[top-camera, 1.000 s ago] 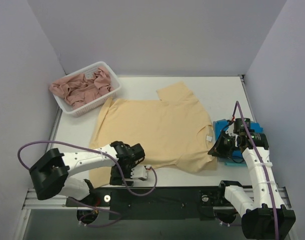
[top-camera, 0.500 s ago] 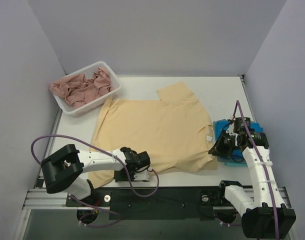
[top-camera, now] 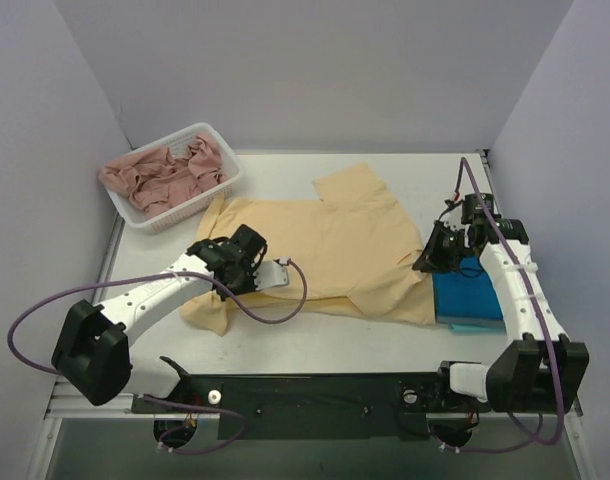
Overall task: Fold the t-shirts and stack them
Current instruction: Grap the side of the flattened tshirt closest away from the robot with both arms, then fold the flattened tshirt in 1/3 of the way
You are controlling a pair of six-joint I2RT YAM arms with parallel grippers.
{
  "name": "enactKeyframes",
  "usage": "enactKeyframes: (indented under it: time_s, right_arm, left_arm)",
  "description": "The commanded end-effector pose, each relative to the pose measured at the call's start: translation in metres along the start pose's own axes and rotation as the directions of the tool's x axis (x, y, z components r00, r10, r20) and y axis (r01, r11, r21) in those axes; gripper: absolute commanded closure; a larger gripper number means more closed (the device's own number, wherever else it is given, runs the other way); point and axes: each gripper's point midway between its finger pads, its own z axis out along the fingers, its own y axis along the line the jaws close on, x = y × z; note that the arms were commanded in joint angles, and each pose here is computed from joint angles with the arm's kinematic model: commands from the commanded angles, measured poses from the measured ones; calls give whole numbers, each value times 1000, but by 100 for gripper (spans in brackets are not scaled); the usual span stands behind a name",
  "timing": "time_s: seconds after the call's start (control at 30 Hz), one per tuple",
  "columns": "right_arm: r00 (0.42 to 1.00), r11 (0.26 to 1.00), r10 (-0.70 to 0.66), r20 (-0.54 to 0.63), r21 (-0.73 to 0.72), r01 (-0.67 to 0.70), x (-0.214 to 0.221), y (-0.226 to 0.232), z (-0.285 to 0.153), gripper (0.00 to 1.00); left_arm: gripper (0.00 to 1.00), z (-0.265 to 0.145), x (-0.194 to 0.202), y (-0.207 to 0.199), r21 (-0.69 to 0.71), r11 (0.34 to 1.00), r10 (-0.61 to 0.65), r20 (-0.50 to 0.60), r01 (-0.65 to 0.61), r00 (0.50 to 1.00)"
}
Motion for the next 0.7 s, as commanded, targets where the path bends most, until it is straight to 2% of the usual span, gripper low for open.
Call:
enactKeyframes:
  time_s: [0.0, 0.23, 0.5, 0.53, 0.67]
  right_arm:
    - [990, 991, -134, 48, -12, 135, -44, 12, 15, 100]
    - [976, 976, -214, 26, 35, 213, -82, 9, 39, 100]
    - [973, 973, -222, -65, 54, 225, -91, 6, 76, 100]
    - [974, 973, -217, -69, 62, 221, -94, 5, 80, 100]
    - [975, 970, -214, -64, 107, 220, -108, 0, 90, 100]
  left_arm:
    - [100, 5, 5, 46, -33, 998, 60, -1, -60, 998]
    - [100, 20, 8, 114, -90, 996, 21, -31, -24, 999]
    - [100, 46, 17, 121, -51, 998, 35, -60, -38, 998]
    - [94, 50, 18, 122, -48, 998, 33, -67, -36, 997]
    - [82, 51, 20, 152, -129, 992, -15, -75, 5, 997]
